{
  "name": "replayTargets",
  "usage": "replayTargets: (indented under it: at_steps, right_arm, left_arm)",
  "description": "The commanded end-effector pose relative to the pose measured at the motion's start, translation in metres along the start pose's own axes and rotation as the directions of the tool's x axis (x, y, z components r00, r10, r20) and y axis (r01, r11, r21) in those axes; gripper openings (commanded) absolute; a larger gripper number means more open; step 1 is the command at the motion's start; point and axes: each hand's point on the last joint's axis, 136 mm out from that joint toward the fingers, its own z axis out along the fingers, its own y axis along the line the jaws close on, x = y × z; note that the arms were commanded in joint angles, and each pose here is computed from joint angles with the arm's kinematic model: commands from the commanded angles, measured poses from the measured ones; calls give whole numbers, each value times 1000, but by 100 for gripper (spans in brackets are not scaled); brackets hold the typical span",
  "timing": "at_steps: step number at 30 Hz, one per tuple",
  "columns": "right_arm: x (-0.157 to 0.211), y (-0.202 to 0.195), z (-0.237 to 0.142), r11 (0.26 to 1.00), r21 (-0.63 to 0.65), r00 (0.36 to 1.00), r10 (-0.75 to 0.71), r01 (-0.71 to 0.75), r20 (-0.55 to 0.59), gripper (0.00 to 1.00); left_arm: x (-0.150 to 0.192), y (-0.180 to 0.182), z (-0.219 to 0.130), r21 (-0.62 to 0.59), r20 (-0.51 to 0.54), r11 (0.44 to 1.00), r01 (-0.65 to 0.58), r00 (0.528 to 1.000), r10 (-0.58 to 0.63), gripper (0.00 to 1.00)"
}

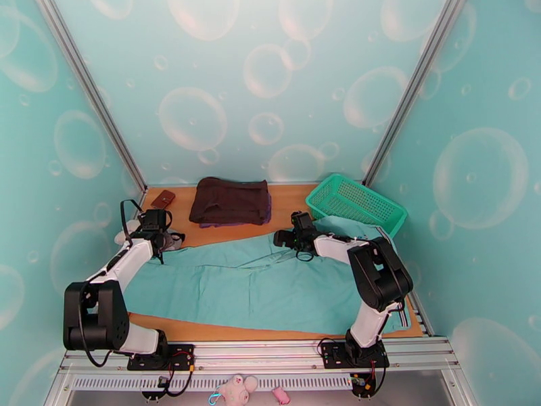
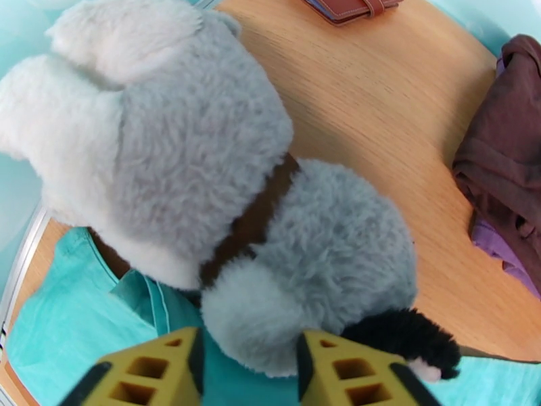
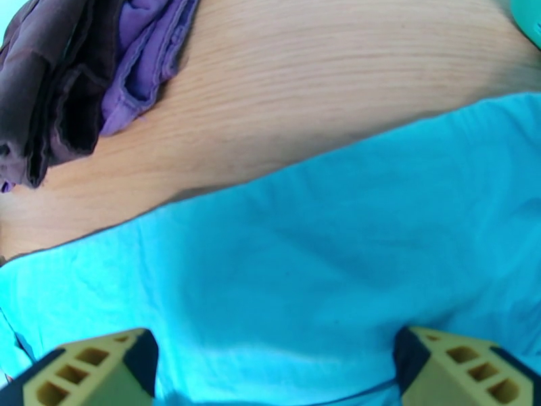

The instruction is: Fold and stack the trousers

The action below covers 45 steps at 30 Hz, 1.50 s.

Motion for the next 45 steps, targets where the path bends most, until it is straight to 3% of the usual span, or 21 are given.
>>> replayTargets:
  at_steps: [1, 10, 19, 29, 42, 45]
  right_arm:
    - [34, -21, 0, 998, 57, 993, 26, -20, -111, 96]
    - [33, -17, 2, 999, 40, 993, 24, -19, -114, 96]
    - [34, -14, 2, 999, 33, 993, 18, -14, -116, 97]
    - [36, -6, 3, 1000, 24, 992, 1, 2, -123, 97]
    - [34, 6, 6, 1000, 12, 992, -14, 16, -127, 97]
    - [35, 9, 7, 1000, 6, 991, -20, 21, -129, 97]
  left_arm:
    - [3, -1, -1, 10, 1, 1000, 5, 1000, -5, 45]
    - [13, 4, -22, -34, 30, 999, -19, 999, 20, 55]
    - [32, -15, -46, 89, 5, 996, -20, 1000, 20, 56]
    - [48, 5, -21, -70, -65, 997, -43, 997, 39, 54]
    - [68, 1, -34, -147, -164, 974, -171, 976, 146, 55]
    - [66, 11, -29, -245, -167, 950, -195, 973, 156, 55]
